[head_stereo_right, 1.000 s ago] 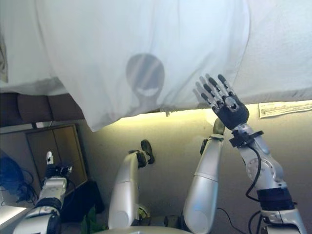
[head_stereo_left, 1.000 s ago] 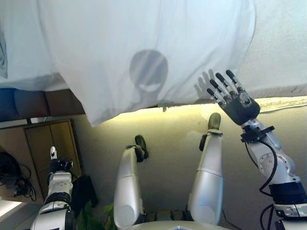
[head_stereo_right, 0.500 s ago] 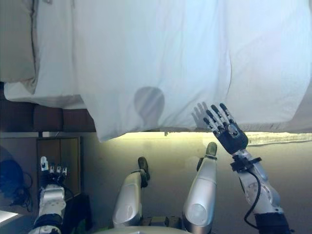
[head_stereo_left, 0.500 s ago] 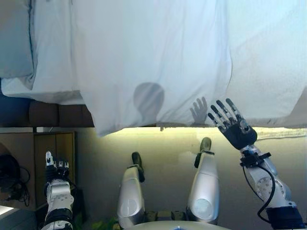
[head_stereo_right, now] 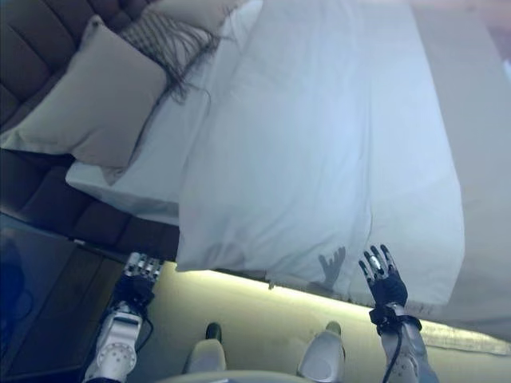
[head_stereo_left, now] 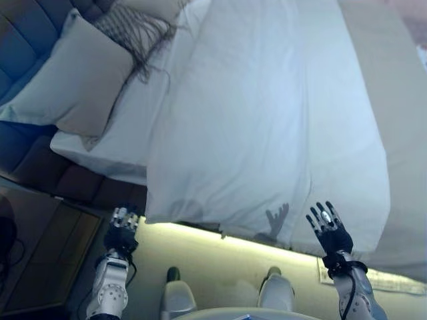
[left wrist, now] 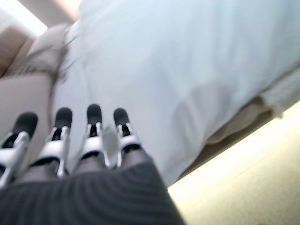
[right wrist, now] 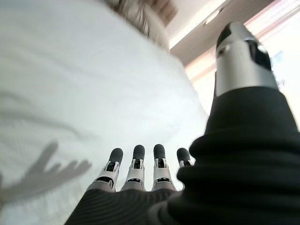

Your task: Make the bed neatly

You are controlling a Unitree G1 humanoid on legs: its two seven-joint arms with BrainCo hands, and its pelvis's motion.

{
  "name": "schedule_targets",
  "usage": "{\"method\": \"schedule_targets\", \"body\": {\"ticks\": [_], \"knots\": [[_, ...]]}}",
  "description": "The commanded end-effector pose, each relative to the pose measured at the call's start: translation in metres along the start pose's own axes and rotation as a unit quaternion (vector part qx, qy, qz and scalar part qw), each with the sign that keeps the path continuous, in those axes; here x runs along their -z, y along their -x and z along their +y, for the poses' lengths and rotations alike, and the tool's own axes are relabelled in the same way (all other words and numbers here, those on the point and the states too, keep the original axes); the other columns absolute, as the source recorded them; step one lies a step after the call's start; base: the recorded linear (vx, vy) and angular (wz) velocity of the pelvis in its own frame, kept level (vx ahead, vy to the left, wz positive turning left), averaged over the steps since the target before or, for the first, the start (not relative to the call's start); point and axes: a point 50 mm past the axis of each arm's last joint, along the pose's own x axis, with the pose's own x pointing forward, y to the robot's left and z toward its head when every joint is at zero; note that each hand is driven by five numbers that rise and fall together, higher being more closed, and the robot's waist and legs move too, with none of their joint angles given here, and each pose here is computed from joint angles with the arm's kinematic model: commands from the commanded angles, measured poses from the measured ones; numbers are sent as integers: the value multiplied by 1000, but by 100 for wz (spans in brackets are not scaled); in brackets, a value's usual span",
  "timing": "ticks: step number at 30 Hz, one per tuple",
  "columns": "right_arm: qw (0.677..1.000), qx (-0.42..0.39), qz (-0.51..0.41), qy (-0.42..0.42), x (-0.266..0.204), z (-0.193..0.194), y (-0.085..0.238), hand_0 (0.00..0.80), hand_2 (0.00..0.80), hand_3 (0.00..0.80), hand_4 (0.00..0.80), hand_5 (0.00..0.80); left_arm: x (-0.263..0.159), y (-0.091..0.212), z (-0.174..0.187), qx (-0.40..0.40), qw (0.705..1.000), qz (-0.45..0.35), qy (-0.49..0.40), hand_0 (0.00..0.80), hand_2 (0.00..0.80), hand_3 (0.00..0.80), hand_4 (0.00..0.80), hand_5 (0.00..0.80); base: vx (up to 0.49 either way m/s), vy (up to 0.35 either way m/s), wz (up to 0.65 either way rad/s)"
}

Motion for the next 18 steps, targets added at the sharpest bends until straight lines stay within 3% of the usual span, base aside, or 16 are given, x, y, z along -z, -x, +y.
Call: {"method": "schedule_targets", "body": {"ticks": [1, 5, 9, 18], "knots": [[999, -11, -40, -31, -8, 21, -6, 0, 0, 0, 0, 0, -29, -13, -19, 65, 996, -18, -52, 0, 0, 0, 0, 0, 16, -135, 10], [992, -34, 1, -118, 18, 30, -3, 0, 0, 0, 0, 0, -9, -17, -29, 90, 992, 29, -78, 0, 0, 0, 0, 0, 7, -122, 11], [988, -45, 22, -146, 33, 34, -1, 0, 0, 0, 0, 0, -3, -18, -35, 112, 988, 48, -99, 0, 0, 0, 0, 0, 3, -68, 4], [997, -42, 28, -56, 37, 26, 5, 0, 0, 0, 0, 0, -12, -19, -39, 108, 990, 30, -88, 0, 0, 0, 0, 0, 6, -6, -5]]}}
